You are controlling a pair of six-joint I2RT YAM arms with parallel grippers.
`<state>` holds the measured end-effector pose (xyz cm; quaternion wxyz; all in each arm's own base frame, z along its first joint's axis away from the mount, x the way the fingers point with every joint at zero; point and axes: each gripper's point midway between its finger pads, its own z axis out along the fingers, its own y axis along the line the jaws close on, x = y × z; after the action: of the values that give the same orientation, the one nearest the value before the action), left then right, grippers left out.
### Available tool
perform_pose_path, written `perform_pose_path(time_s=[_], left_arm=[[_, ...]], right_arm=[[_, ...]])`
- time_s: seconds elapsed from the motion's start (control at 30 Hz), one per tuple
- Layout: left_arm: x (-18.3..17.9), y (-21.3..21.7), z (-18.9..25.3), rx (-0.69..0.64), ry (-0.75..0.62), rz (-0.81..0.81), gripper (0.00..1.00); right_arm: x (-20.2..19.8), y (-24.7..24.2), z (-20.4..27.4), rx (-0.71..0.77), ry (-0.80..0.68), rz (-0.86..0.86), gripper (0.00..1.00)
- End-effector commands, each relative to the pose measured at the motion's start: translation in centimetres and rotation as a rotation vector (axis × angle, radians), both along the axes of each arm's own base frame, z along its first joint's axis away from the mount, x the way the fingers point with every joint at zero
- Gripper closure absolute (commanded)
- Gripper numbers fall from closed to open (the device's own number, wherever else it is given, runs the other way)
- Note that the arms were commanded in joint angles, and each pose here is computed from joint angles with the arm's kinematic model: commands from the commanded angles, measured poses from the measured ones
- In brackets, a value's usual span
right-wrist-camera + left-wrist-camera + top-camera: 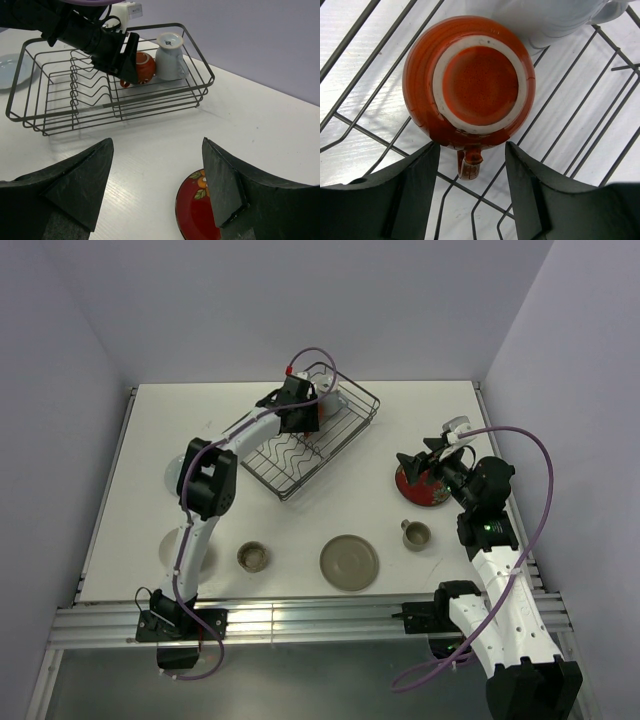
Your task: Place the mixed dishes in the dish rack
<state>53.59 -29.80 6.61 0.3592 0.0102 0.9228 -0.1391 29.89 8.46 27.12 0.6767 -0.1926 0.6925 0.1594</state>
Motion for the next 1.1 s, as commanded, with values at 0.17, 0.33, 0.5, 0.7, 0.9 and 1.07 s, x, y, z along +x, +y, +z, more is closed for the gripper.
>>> perform_pose_path(time_s=[0.17, 0.33, 0.5, 0.7, 0.9, 1.07], left_arm=[[0.6, 0.6, 7.3, -0.074, -0.118, 0.009, 0.37], [0.1, 0.5, 9.6, -0.104, -0.152, -0.008, 0.36], [-0.8, 0.2, 12.2, -0.136, -0.189, -0.049, 0.35], [-3.4, 0.4, 15.9, -0.176, -0.253, -0.131, 0.34], [-8.7, 2.8, 21.8, -0.227, -0.406, -0.178, 0.31], [-13.3, 6.6, 21.5, -0.193, -0.443, -0.134, 0.23]], right_arm=[[-0.1, 0.1, 1.1, 0.008, -0.050, 0.010, 0.21], [-0.2, 0.2, 1.0, -0.002, -0.045, 0.024, 0.21], [-0.6, 0.8, 0.4, -0.039, -0.027, 0.073, 0.21], [-1.4, 1.9, -1.1, -0.099, 0.039, 0.172, 0.20], [-2.4, 2.6, -3.6, -0.224, 0.186, 0.319, 0.19], [-4.5, 1.9, -7.1, -0.386, 0.402, 0.483, 0.19]])
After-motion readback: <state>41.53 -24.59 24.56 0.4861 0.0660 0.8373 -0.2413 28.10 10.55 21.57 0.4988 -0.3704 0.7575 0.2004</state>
